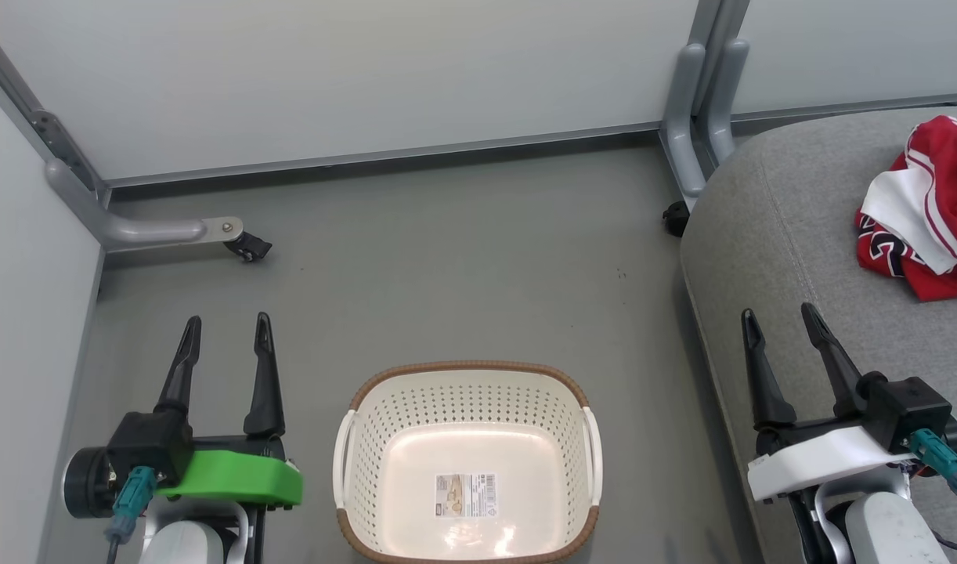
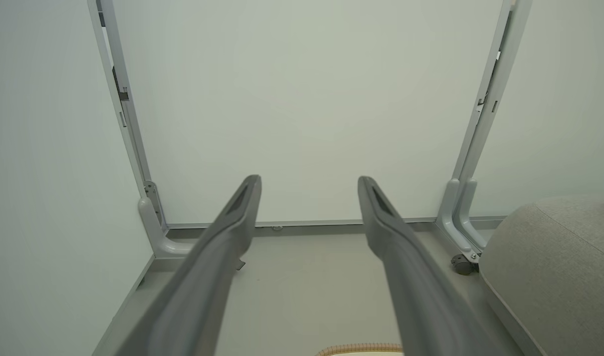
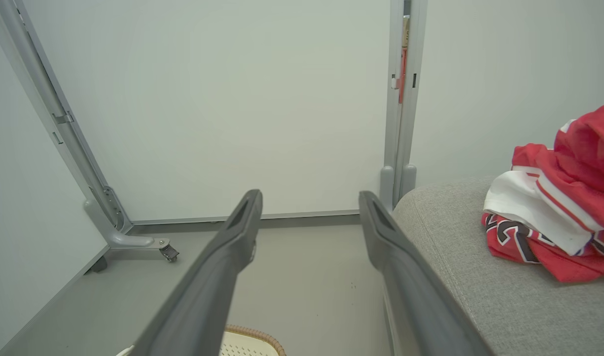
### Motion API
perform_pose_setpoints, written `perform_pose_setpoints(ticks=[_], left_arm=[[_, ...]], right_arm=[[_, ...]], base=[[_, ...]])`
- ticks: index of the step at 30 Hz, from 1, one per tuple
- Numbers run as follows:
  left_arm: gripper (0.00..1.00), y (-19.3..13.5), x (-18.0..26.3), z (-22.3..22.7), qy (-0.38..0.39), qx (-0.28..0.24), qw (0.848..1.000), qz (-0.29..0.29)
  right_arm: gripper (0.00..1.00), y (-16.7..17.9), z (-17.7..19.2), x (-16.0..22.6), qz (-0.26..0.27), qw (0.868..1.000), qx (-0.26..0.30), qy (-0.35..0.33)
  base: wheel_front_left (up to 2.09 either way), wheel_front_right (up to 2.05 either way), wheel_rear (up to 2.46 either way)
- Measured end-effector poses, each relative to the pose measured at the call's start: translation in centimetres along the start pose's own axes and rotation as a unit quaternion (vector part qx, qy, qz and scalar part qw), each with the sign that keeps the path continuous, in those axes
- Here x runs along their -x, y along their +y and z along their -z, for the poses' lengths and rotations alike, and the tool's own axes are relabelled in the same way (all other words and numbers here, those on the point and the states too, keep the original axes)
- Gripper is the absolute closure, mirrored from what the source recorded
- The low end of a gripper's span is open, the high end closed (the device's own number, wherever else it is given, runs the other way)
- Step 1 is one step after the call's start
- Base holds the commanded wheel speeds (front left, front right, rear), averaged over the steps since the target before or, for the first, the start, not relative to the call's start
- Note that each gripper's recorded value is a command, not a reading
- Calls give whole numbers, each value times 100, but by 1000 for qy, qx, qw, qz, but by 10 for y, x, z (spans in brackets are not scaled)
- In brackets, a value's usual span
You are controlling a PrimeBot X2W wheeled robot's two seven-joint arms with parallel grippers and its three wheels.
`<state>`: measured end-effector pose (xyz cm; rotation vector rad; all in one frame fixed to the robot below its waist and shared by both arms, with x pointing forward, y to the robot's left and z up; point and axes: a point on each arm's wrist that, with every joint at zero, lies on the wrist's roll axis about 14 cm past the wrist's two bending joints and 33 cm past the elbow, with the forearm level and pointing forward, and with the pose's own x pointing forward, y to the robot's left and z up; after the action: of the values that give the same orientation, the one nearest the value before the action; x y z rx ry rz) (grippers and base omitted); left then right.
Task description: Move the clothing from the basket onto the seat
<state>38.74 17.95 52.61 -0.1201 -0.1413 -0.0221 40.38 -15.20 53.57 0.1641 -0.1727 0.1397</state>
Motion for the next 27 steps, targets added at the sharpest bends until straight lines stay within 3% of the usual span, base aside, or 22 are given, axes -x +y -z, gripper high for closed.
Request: perform_pose_setpoints(ticks=[2, 3, 9, 27], left_arm=[[0, 1, 0, 0, 0, 0, 1000, -2], [100, 1, 1, 1, 2, -1, 1000, -3], [100, 4, 9, 23, 37, 7, 999, -10], [100, 18, 11, 31, 64, 166, 982, -57]], right_arm=[[0, 1, 1, 0, -1, 1000, 0, 1], [100, 1, 2, 0, -1, 1000, 0, 2], [100, 0, 23, 9, 7, 999, -12, 38], [100, -17, 31, 15, 61, 983, -166, 56]], base=[[0, 0, 0], [0, 0, 0], [0, 0, 0], [0, 0, 0]])
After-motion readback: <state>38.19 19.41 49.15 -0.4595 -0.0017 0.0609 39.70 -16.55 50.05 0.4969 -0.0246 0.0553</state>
